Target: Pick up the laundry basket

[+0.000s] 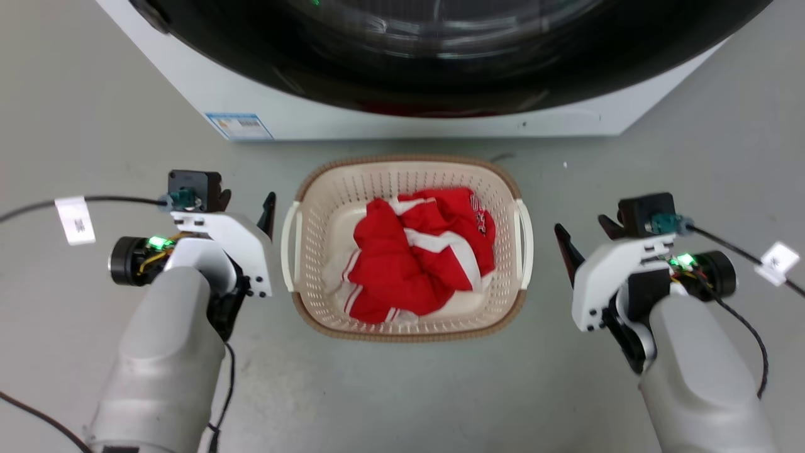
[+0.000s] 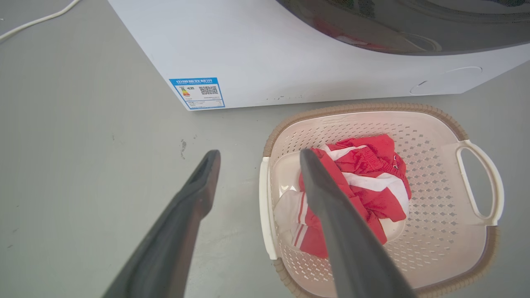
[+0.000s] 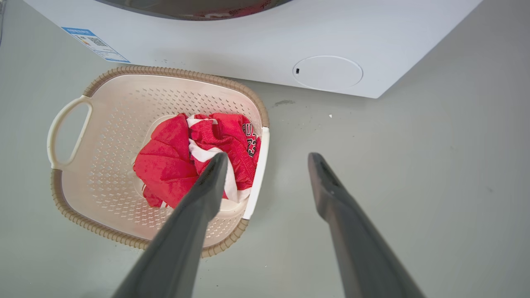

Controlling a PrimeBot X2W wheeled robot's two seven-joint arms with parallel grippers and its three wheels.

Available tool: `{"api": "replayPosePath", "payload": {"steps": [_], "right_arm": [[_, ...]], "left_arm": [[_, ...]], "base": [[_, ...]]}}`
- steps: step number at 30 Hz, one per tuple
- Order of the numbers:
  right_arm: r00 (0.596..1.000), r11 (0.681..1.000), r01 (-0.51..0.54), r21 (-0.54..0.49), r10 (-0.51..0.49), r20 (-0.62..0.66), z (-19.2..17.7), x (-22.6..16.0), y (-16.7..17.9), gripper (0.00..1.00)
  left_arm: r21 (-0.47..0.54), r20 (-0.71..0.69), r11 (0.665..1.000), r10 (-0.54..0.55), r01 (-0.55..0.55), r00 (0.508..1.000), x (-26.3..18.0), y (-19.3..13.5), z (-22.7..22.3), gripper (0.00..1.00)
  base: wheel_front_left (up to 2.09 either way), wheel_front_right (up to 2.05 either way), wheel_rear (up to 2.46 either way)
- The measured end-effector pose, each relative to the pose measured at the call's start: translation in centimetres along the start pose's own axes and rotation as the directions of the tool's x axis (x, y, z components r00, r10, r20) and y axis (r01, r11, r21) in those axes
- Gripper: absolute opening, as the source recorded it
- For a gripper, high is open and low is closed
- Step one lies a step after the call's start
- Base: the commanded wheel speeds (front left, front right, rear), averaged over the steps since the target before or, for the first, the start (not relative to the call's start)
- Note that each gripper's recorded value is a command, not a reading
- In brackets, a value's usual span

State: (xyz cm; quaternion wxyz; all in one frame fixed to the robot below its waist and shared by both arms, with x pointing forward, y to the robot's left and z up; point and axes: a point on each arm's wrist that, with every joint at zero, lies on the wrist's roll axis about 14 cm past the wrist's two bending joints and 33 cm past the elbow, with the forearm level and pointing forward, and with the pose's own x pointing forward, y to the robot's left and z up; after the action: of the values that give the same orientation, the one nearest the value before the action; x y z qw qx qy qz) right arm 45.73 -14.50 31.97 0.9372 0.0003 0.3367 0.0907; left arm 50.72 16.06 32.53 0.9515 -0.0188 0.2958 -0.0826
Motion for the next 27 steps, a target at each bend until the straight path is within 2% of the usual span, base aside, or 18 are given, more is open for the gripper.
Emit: {"api": "replayPosePath", "payload": {"steps": [7, 13, 27], "right_arm": [[0.982, 0.999, -0.035, 0.036, 0.041, -0.182, -3.8, 3.2, 0.4, 1.00], [0.946, 0.997, -0.049, 0.052, 0.063, -0.318, -7.1, 4.8, 0.6, 1.00], [0.894, 0.992, -0.103, 0.067, 0.122, -0.432, -10.4, 9.3, 1.5, 1.00]], "left_arm": [[0.007, -0.223, 1.000, -0.027, 0.030, 0.974, 2.9, -0.1, -5.0, 1.00], [0.019, -0.355, 0.998, -0.049, 0.060, 0.934, 4.5, -0.2, -8.2, 1.00], [0.000, -0.534, 0.998, -0.058, 0.069, 0.844, 7.5, 0.7, -14.3, 1.00]], "base": [[0.00, 0.00, 0.00], [0.00, 0.00, 0.00], [0.00, 0.00, 0.00]]}}
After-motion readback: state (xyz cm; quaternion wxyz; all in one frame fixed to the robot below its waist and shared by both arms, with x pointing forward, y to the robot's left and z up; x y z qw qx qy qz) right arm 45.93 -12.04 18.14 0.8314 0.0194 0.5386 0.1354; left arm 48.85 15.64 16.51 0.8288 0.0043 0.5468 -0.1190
